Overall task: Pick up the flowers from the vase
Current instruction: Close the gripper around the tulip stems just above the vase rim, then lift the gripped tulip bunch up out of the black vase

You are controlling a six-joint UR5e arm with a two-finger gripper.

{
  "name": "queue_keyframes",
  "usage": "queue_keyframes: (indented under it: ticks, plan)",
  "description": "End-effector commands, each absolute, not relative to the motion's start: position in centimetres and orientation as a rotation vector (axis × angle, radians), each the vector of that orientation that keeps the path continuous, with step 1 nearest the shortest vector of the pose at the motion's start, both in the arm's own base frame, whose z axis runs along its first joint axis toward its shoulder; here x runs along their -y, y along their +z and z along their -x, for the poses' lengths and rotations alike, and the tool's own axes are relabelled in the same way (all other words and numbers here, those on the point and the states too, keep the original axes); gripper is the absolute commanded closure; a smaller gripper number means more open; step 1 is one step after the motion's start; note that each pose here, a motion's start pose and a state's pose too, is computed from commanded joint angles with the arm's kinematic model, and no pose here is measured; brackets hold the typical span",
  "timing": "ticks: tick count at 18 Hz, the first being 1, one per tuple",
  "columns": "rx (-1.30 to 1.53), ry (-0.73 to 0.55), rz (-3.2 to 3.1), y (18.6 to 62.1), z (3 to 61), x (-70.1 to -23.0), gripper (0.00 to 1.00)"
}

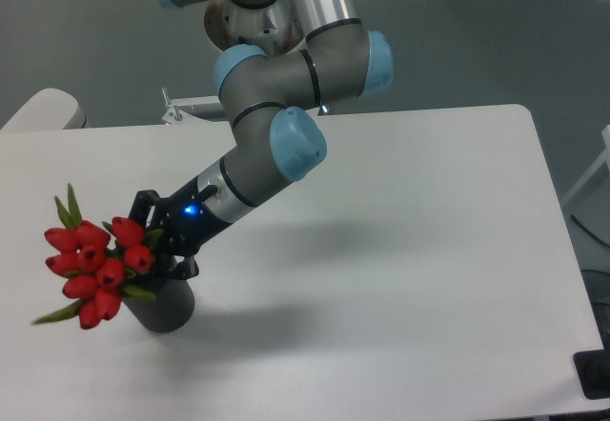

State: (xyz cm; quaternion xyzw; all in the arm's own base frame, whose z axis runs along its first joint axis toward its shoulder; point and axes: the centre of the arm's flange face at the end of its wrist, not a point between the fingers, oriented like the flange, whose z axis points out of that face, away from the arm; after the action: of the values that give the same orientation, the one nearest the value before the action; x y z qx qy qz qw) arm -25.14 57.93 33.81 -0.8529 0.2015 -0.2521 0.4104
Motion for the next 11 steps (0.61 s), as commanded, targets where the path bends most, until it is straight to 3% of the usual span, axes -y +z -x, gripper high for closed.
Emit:
queue_keyframes:
  ticks: [11]
  plan:
    - [-0.359, -0.695, 1.947, 39.1, 27.5, -56.0, 0.78]
